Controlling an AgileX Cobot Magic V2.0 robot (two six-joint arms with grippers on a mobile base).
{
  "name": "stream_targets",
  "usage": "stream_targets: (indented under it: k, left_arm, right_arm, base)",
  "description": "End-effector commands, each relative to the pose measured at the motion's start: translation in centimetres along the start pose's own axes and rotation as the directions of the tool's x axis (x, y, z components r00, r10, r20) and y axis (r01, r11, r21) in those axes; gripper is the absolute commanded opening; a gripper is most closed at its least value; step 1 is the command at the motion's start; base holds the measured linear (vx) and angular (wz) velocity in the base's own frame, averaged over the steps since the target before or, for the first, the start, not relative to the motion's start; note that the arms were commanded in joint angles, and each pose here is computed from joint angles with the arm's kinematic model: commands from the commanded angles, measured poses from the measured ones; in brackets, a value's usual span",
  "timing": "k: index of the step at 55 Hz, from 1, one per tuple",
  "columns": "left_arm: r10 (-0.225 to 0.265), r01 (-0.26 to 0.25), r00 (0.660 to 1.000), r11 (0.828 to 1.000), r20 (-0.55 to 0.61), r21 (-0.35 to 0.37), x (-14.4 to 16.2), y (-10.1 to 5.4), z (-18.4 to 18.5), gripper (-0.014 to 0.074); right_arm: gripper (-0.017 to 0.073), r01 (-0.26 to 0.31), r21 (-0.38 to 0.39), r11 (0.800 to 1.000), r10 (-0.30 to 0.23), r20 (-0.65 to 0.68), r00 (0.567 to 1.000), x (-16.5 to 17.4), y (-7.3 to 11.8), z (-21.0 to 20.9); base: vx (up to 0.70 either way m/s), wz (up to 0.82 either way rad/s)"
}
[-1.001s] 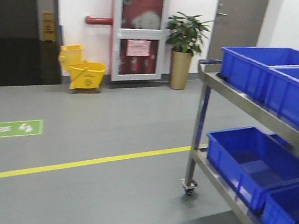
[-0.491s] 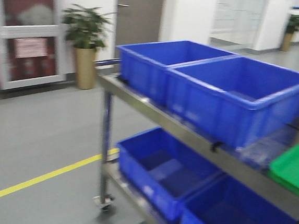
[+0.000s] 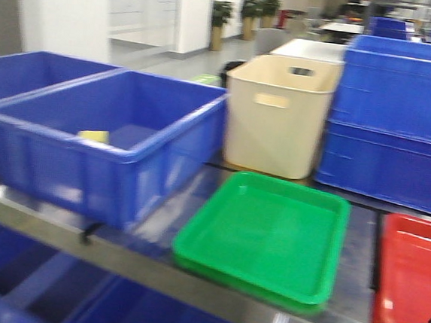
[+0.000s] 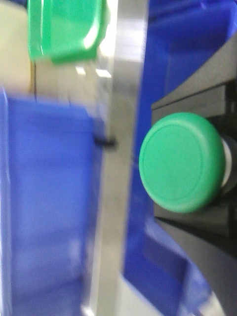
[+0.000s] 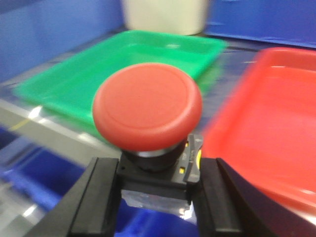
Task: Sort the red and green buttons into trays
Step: 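Hold both buttons while the base drives to the green and red trays, then lower the green button into the green tray and the red into the red tray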
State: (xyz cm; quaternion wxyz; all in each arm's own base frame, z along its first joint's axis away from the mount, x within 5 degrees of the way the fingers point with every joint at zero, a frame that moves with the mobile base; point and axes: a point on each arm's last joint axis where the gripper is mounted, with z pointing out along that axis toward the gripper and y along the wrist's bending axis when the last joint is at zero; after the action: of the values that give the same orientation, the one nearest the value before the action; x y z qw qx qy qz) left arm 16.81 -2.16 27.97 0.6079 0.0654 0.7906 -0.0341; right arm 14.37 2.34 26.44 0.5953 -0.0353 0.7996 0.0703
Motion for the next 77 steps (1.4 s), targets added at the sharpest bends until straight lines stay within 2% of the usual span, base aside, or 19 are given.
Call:
stream_targets:
  k: [1,37,77]
  left_arm:
    - [-0.018,0.015,0.995,0.999,0.099,0.037,-1.64,-0.33,-0.26,-0.0003]
    - [-0.018,0.015,0.995,0.999,0.097,0.038,-1.62,-0.34,-0.21,-0.0003]
    - [-0.018,0.015,0.995,0.999,0.097,0.038,-1.62,-0.34,-0.21,-0.0003]
  right_arm:
    - [-0.0008,0.017,0.000,1.000,-0.017,0.122,0.992,-1.89,0.06,-0.27]
    - [-0.0008,0.017,0.000,1.000,-0.017,0.122,0.992,-1.89,0.06,-0.27]
    - [-0.0008,0.018,0.000,1.000,-0.017,0.153,0.988,-2.17,0.07,-0.31]
  base:
    - [0.21,-0.81]
    - [0.15,-0.59]
    - [0.01,-0.05]
